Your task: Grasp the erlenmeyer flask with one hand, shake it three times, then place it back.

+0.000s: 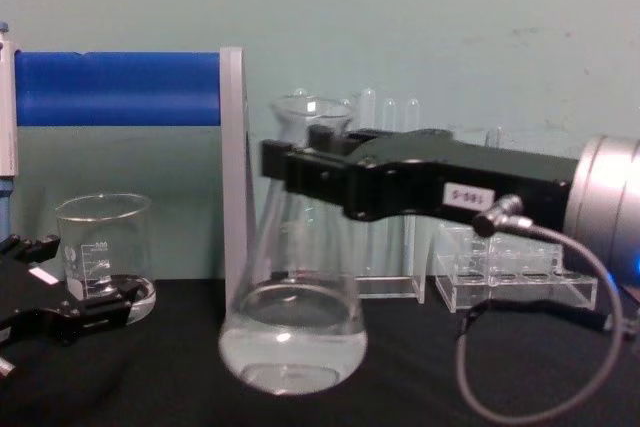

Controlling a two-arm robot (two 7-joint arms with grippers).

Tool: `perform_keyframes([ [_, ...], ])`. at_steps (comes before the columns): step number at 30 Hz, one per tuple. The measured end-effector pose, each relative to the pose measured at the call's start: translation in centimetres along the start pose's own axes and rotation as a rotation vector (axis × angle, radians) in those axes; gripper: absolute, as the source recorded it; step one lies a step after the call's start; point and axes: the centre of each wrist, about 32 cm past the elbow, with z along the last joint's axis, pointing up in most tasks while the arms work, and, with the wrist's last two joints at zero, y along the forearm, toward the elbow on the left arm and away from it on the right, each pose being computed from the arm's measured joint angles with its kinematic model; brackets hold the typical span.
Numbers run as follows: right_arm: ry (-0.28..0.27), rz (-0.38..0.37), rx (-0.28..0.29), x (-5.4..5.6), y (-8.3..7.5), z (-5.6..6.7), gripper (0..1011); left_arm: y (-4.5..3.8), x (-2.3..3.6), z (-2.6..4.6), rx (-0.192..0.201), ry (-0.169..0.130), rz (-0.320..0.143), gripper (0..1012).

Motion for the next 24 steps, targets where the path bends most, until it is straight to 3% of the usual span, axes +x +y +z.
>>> perform_keyframes([
  [6,0.007,0.089,-0.005,-1.3,0.3,0.0,449,0.0,0.0,0.0,0.0,0.0,0.0,1001],
  [14,0.015,0.136,-0.017,-2.1,0.4,-0.1,449,0.0,0.0,0.0,0.0,0.0,0.0,1001],
  [18,0.013,0.119,-0.018,-1.8,0.3,-0.1,449,0.0,0.0,0.0,0.0,0.0,0.0,1001],
  [22,0.004,0.062,-0.017,-0.8,0.2,-0.1,449,0.0,0.0,0.0,0.0,0.0,0.0,1001],
  [24,-0.009,-0.001,-0.016,0.2,-0.1,-0.1,449,0.0,0.0,0.0,0.0,0.0,0.0,1001],
])
